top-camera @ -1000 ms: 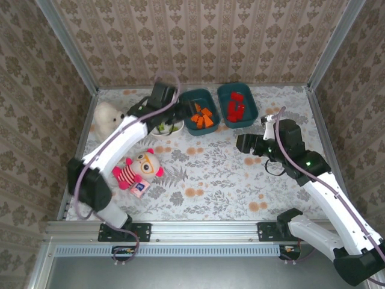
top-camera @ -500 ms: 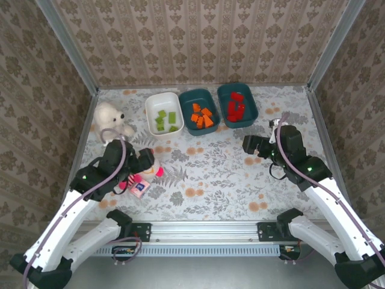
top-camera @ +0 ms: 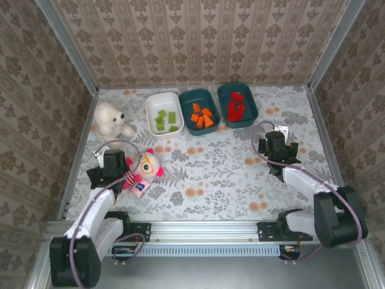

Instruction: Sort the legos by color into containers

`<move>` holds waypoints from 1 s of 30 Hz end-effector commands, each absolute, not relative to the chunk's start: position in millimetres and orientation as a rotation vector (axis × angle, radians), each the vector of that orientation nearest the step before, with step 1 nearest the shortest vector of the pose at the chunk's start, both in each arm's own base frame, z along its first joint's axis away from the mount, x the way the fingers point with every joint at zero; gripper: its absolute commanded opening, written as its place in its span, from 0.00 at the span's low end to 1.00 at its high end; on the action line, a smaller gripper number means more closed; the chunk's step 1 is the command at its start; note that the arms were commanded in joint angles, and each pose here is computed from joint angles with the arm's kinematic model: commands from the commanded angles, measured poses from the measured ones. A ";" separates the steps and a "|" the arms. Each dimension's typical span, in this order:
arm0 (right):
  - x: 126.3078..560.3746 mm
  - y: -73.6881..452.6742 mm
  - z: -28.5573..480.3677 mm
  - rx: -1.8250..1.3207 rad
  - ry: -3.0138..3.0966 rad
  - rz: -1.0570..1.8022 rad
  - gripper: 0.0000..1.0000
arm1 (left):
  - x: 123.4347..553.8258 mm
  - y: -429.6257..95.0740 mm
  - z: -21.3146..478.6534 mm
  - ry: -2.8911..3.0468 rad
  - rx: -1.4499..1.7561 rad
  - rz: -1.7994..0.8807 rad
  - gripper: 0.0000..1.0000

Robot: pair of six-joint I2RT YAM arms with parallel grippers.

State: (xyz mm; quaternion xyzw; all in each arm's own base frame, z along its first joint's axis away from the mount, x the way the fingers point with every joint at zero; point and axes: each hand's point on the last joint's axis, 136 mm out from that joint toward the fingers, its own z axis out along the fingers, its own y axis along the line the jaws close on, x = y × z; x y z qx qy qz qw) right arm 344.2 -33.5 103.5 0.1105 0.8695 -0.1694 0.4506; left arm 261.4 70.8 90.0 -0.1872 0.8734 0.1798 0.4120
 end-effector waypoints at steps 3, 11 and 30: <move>389.4 -18.2 125.0 0.165 1.959 -0.280 1.00 | 332.6 48.2 112.6 2.010 -0.288 0.226 1.00; 402.1 -16.3 105.7 0.142 1.957 -0.160 1.00 | 400.0 25.3 109.5 1.988 -0.077 0.132 1.00; 392.9 -26.6 101.2 0.203 1.877 -0.167 1.00 | 395.3 13.1 95.6 1.911 -0.014 0.136 1.00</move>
